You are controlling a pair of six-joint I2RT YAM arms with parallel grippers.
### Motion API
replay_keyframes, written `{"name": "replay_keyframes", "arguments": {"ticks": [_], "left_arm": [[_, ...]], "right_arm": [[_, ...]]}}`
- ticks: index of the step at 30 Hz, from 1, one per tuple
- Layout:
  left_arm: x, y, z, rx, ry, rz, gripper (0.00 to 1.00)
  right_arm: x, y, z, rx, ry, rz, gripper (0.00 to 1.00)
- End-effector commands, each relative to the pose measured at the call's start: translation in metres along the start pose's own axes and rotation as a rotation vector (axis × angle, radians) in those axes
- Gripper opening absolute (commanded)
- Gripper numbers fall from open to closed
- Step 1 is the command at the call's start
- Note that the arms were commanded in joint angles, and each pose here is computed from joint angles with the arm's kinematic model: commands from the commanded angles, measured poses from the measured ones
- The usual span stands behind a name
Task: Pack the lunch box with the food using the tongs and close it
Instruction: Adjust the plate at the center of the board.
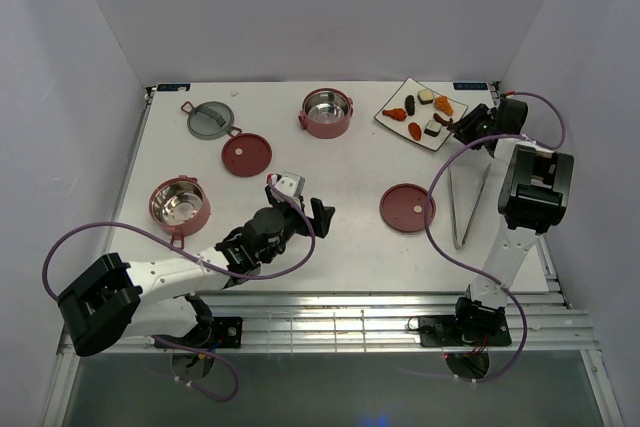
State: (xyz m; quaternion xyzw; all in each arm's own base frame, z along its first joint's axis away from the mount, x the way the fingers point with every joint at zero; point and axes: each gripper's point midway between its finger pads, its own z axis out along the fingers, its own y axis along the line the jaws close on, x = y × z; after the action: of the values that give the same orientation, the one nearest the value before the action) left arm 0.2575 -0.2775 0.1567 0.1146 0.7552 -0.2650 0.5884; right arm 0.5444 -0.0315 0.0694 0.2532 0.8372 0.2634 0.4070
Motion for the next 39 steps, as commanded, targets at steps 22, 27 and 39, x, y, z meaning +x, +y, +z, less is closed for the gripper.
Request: {"name": "replay_keyframes", "arguments": {"ticks": [22, 27, 39], "left_arm": [[-0.019, -0.007, -0.004, 0.03, -0.05, -0.024, 0.98], [-0.019, -0.007, -0.005, 0.031, -0.053, -0.028, 0.98], [-0.02, -0.006, -0.005, 0.027, -0.056, -0.027, 0.98]], "right_arm": [[0.008, 0.064, -0.061, 0.215, -0.242, -0.089, 0.46], [0.02, 0.063, -0.056, 0.2, -0.209, -0.04, 0.45], [0.056, 0.056, -0.027, 0.304, -0.203, 0.104, 0.46]]}}
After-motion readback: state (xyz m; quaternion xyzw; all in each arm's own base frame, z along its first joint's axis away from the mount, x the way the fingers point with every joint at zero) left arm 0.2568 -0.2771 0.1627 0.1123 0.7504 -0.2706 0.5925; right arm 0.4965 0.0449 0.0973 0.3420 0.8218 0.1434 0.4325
